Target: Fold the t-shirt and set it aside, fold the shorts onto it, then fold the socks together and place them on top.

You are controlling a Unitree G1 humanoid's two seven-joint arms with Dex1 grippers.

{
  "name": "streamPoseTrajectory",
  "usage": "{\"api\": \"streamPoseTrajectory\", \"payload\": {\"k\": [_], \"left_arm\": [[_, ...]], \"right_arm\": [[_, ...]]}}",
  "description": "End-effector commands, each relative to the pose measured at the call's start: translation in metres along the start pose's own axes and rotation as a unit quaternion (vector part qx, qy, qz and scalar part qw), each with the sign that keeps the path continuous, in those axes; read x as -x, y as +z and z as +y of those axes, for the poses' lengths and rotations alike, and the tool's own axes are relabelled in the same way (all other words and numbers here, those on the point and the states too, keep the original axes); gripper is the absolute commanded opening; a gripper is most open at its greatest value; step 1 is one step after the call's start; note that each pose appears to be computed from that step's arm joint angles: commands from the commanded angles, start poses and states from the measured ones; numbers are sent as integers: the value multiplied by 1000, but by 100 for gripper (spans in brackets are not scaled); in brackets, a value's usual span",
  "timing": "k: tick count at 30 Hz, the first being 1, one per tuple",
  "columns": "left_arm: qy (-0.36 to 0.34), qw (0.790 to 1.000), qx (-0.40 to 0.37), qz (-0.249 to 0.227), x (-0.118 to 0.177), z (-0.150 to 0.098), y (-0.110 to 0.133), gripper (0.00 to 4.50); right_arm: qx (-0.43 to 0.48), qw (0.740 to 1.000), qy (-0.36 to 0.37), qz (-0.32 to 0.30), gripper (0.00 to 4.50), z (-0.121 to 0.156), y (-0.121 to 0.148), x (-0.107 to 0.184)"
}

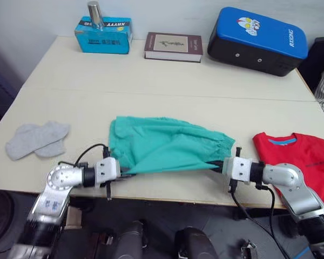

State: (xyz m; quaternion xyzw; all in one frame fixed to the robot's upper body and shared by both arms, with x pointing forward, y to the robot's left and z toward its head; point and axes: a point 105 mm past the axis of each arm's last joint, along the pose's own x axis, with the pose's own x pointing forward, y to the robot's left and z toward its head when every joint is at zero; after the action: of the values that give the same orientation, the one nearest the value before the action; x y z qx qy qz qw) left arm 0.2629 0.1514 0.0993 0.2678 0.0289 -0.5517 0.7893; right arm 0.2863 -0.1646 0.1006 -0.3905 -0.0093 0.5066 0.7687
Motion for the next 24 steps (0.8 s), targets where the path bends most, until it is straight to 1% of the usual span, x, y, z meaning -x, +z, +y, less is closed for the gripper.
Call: {"api": "streamPoseTrajectory", "payload": {"k": [1,3,6,8,9,11,12,15,16,17,18,19,20,22,23,24], "left_arm": [[69,998,9,-8,14,9,14,25],[83,996,14,3,16,6,11,70],[80,997,15,14,18,2,7,162],[61,998,31,12,23,-3,6,228],[39,998,48,5,28,-9,8,258],[0,996,84,-13,41,-17,15,331],[-18,995,95,-21,47,-19,20,351],[-50,990,124,-45,57,-20,32,351],[-48,988,127,-67,56,-13,41,336],[-45,987,126,-89,53,-6,51,312],[-42,985,125,-111,47,2,60,290],[-34,983,122,-131,39,11,68,256],[-26,982,118,-145,23,21,73,231],[-7,986,85,-144,-5,37,75,170],[-8,986,68,-152,-17,41,77,134],[10,987,57,-151,-28,49,75,105]], "right_arm": [[-15,999,-30,35,0,-10,-17,20],[-43,998,-37,24,0,-7,-16,22],[-56,998,-29,21,71,3,-14,27],[-63,997,-32,11,138,7,-7,34],[-74,997,-27,-1,171,11,0,39],[-104,994,2,-28,249,23,17,49],[-129,990,27,-40,268,31,27,55],[-185,979,51,-67,268,35,51,65],[-210,972,44,-91,271,31,62,63],[-232,965,35,-115,272,28,71,60],[-254,957,25,-138,251,23,80,55],[-268,951,12,-154,231,19,85,47],[-271,949,-9,-162,212,13,87,38],[-266,951,-52,-151,145,4,83,16],[-256,953,-76,-141,102,-1,79,2],[-253,953,-100,-133,72,-5,75,-11]]}}
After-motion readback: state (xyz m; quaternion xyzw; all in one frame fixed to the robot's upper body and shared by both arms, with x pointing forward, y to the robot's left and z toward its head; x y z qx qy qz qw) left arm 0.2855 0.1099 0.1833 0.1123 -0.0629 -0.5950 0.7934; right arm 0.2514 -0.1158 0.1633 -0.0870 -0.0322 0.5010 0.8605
